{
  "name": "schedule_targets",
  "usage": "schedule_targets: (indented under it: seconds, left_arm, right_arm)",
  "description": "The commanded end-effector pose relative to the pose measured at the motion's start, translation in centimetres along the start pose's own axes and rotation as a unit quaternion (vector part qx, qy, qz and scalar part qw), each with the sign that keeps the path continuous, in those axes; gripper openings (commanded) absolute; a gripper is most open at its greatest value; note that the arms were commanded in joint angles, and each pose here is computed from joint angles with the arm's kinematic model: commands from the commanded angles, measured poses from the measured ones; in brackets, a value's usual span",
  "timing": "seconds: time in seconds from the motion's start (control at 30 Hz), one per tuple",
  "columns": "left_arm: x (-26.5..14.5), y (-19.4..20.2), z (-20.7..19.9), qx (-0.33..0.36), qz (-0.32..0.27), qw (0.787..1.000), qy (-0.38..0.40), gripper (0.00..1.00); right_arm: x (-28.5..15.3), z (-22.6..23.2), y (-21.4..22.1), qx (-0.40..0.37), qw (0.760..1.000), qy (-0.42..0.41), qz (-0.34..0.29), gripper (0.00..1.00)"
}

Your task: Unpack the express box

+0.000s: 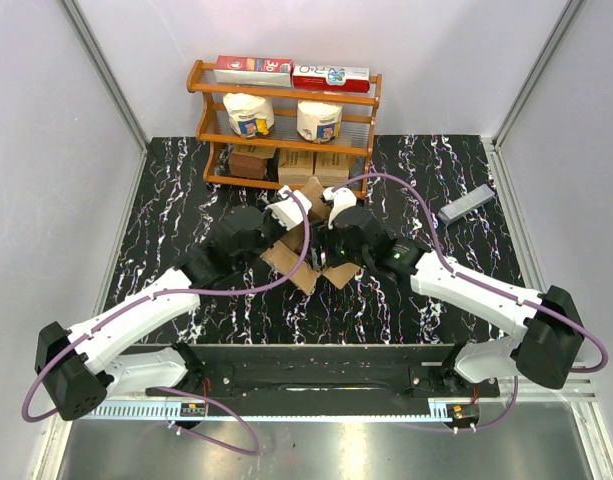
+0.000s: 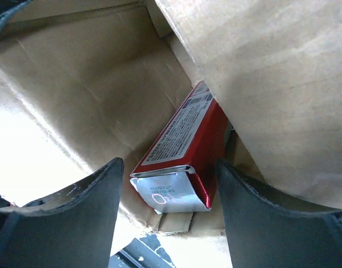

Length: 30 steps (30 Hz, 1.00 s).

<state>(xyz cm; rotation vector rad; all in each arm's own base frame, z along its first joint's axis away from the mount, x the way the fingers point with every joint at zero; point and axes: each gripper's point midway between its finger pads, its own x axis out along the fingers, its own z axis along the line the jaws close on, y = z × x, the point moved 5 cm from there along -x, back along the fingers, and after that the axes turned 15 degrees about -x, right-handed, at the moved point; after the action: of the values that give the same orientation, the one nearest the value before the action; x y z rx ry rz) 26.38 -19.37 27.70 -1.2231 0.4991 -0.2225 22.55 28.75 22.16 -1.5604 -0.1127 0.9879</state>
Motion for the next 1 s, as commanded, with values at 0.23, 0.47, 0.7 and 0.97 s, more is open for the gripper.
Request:
schedule_targets:
  seconds: [0.23,0.47,0.7,0.97]
  left_arm:
    - [-1.7,-2.9,0.0,0.023,-0.012,0.998,0.050,0.00]
    - [-2.1,-3.1,-0.9,0.030,-0.004,0.993,0.110,0.00]
    - [-2.5,-3.3,-1.2,0.013,-0.008,0.991,0.135,0.00]
    - [-2.7,-3.1,-1.5,-0.008,-0.006,0.988,0.151,0.00]
  right_arm:
    - [-1.7,-0.5,1.2,-0.081,0.996,-0.014,0.023,0.88]
    - [-1.1,-0.3,3.0,-0.112,0.991,-0.043,0.056,0.85]
    - [-0.3,-0.4,3.7,-0.118,0.990,-0.039,0.065,0.80]
    - [0.9,-0.3,4.0,-0.129,0.989,-0.042,0.064,0.81]
